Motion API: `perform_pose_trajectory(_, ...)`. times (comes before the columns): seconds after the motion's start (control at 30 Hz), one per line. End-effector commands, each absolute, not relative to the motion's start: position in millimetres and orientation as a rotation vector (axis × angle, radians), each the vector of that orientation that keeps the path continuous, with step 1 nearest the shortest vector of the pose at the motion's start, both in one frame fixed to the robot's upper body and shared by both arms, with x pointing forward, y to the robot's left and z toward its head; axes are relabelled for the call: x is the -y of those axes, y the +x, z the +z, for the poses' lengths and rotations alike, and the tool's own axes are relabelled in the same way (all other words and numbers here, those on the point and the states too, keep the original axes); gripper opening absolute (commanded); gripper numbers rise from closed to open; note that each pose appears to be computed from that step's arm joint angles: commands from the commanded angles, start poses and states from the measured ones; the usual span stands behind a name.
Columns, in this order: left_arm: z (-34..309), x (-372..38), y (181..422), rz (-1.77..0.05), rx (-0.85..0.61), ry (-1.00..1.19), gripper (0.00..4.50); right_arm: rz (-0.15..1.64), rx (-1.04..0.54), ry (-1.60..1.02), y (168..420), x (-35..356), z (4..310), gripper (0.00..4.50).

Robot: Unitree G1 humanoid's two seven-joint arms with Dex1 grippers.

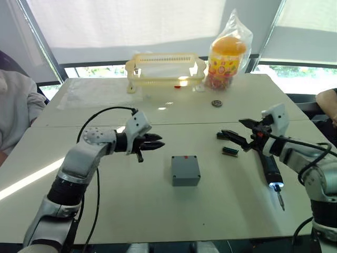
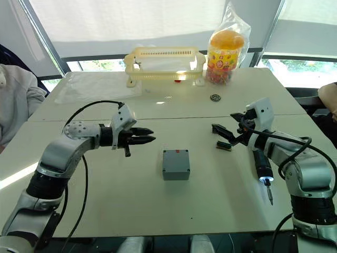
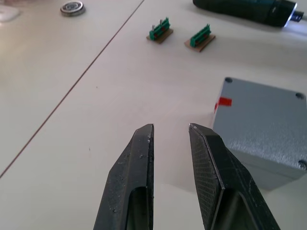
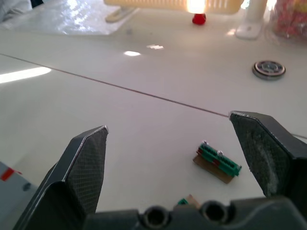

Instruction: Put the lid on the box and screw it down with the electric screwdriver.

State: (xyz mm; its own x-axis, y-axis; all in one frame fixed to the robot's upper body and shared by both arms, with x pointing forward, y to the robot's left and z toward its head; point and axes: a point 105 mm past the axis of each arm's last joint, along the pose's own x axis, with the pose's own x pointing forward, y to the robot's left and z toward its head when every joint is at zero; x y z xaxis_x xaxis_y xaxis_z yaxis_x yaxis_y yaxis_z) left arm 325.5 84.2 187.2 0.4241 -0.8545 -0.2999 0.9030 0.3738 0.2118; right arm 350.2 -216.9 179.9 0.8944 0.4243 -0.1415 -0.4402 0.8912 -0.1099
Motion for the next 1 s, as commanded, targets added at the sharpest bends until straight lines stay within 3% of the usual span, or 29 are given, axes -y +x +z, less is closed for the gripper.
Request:
perform_pose_trajectory(0.03,206,-73,319,-1.145,-0.075,0.354,1.13,0.302,-0.04,-0.177,372,228,181,4.42)
perform_pose_trajectory(0.37,203,-77,314,-1.138,-0.105,0.396,1.13,0.223,-0.01,-0.183,390,224,162,4.42)
perform_pose_trajectory(0.5,201,-79,312,-1.137,-0.117,0.401,1.13,0.229,-0.019,-0.205,392,220,152,2.64)
perform_pose_trajectory(1.0,191,-78,312,-1.137,-0.139,0.413,1.13,0.238,-0.062,-0.192,397,216,135,2.64)
